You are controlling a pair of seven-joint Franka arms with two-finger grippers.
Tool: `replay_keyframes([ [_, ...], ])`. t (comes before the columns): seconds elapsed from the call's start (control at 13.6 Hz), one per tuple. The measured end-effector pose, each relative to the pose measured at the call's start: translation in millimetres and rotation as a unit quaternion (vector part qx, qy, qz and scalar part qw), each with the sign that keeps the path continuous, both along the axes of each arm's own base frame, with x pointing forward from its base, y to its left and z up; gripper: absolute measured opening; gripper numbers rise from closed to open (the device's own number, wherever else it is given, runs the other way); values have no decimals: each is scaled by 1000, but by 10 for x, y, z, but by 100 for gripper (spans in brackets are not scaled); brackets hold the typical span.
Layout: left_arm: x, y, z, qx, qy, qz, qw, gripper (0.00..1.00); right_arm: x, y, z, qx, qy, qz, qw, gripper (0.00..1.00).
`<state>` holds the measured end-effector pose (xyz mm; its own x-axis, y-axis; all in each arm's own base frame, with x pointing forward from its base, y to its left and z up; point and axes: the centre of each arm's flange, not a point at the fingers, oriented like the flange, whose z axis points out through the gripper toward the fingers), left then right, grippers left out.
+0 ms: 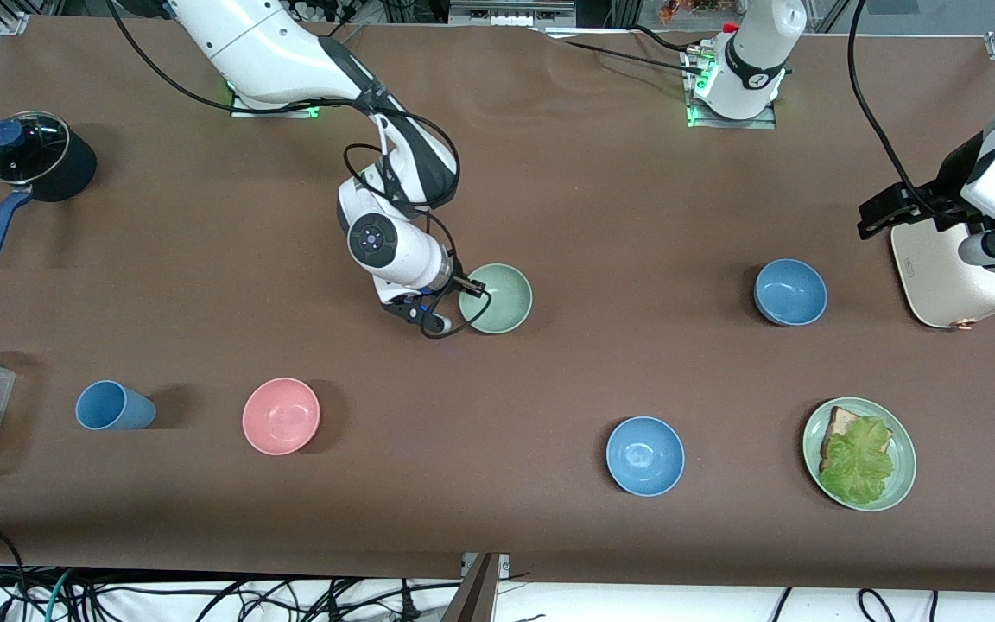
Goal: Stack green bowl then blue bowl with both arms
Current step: 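Carry the green bowl to the table middle and lower it, then open the right gripper and withdraw while the left gripper reaches the blue bowl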
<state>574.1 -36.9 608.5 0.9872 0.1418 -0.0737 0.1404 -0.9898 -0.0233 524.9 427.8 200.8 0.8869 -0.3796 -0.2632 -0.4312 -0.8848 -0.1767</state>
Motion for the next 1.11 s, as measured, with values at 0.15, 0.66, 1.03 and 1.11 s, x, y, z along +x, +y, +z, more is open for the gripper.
replay_keyframes([
  [0.15, 9, -4, -16, 0, 1, 0, 1000, 100, -17, 90, -43, 1, 0, -1, 1000, 4],
  [0.66, 65, 66, -80, 1, 0, 6, 1000, 100, 75, 138, -29, 4, -6, -10, 1000, 41],
  [1.03, 288, 354, -970, 2, -1, 29, 1000, 100, 348, 136, 406, -29, -30, 35, 999, 95],
  [1.11, 294, 409, -1251, 2, 14, 27, 1000, 100, 463, 78, 600, -41, -29, 46, 998, 100],
])
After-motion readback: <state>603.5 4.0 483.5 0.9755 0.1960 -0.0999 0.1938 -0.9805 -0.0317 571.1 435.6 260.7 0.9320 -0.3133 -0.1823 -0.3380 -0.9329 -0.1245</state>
